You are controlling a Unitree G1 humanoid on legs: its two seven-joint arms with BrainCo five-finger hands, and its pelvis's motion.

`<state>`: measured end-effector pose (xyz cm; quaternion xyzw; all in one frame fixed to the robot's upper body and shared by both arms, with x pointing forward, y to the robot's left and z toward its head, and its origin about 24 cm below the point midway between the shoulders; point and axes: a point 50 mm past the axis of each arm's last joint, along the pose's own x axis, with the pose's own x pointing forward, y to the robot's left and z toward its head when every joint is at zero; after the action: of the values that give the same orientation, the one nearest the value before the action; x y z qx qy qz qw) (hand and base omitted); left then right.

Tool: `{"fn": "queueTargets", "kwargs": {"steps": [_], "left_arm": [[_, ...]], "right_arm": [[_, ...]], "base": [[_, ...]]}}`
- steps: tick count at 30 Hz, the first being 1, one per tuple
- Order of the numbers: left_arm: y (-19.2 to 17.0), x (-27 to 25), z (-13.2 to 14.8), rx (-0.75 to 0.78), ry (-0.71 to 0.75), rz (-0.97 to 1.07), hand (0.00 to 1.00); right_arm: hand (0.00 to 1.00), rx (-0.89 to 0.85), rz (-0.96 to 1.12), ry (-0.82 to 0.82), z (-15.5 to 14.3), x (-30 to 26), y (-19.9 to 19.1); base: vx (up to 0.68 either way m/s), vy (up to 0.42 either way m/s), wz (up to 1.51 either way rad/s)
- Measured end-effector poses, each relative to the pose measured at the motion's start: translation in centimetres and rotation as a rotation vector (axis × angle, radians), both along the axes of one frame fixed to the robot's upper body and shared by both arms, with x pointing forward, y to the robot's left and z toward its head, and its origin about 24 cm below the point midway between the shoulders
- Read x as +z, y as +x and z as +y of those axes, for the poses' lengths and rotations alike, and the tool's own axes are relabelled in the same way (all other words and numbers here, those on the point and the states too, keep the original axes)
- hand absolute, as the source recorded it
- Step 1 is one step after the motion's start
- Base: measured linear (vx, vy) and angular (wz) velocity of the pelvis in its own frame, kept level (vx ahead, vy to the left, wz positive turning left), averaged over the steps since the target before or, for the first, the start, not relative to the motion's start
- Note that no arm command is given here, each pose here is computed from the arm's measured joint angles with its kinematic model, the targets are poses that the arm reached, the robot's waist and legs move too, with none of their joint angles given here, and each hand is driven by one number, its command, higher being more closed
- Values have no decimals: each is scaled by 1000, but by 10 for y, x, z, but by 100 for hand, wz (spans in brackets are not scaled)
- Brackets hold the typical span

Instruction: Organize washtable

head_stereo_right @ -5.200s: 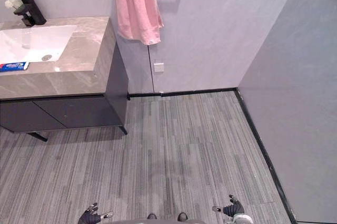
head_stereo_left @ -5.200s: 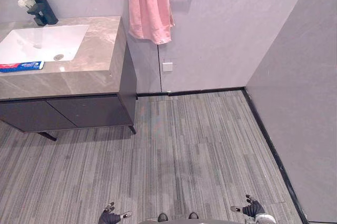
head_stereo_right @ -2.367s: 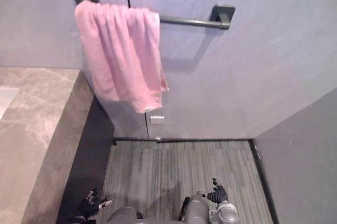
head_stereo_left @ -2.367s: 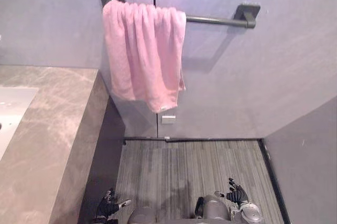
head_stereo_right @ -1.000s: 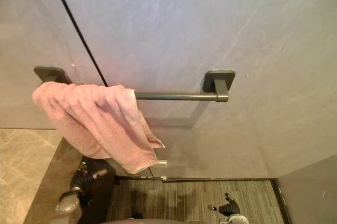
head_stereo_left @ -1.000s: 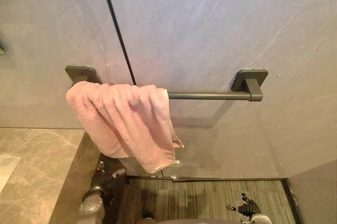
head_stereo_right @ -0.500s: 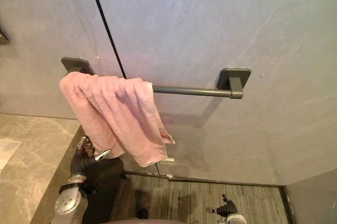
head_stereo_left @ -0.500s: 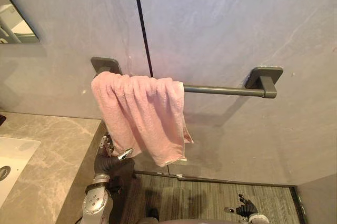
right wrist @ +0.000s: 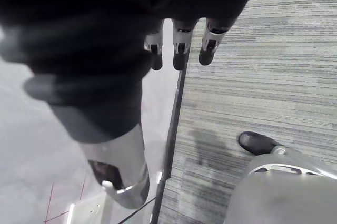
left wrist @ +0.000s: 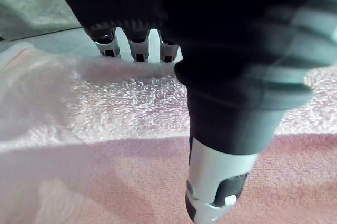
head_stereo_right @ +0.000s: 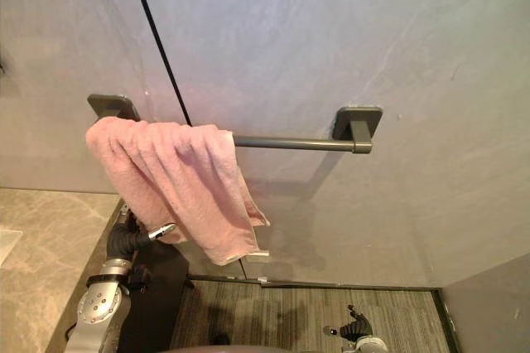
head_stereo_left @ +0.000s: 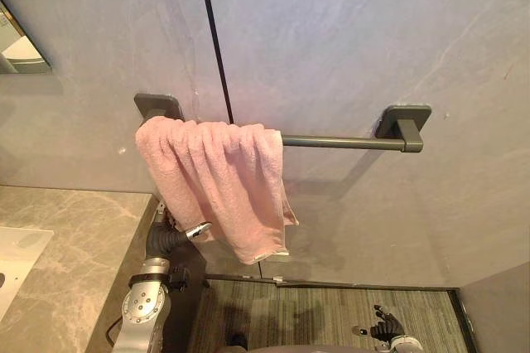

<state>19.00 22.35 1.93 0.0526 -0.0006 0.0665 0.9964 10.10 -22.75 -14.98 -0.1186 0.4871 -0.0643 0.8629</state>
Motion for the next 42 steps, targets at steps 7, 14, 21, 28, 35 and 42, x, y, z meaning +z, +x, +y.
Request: {"fn": "queueTargets", "kwargs": {"steps": [7,14,21,28,35,42], "left_arm": [[9,10,7,-37,90,-23,100],[15,11,9,-39,100,-27,100],[15,11,5,-55,97,-26,100],[16,7,-8,-110,89,-23,100],[16,9,-14,-135,91,-35,100],[16,12,-18,-150,85,-51,100]], "right_arm": [[0,22,0,-9,-2,1,1],[0,88,-88,-26,0,12,21],[0,280,-351,-2,20,51,64],[0,522,-525,122,43,91,78],[0,656,-710,242,51,139,91],[0,696,-859,338,70,170,113]], "base": [[-2,2,-4],[22,-1,-10],[-2,-2,-2],[-45,1,-3],[-34,-3,-6],[-29,0,-5]]}}
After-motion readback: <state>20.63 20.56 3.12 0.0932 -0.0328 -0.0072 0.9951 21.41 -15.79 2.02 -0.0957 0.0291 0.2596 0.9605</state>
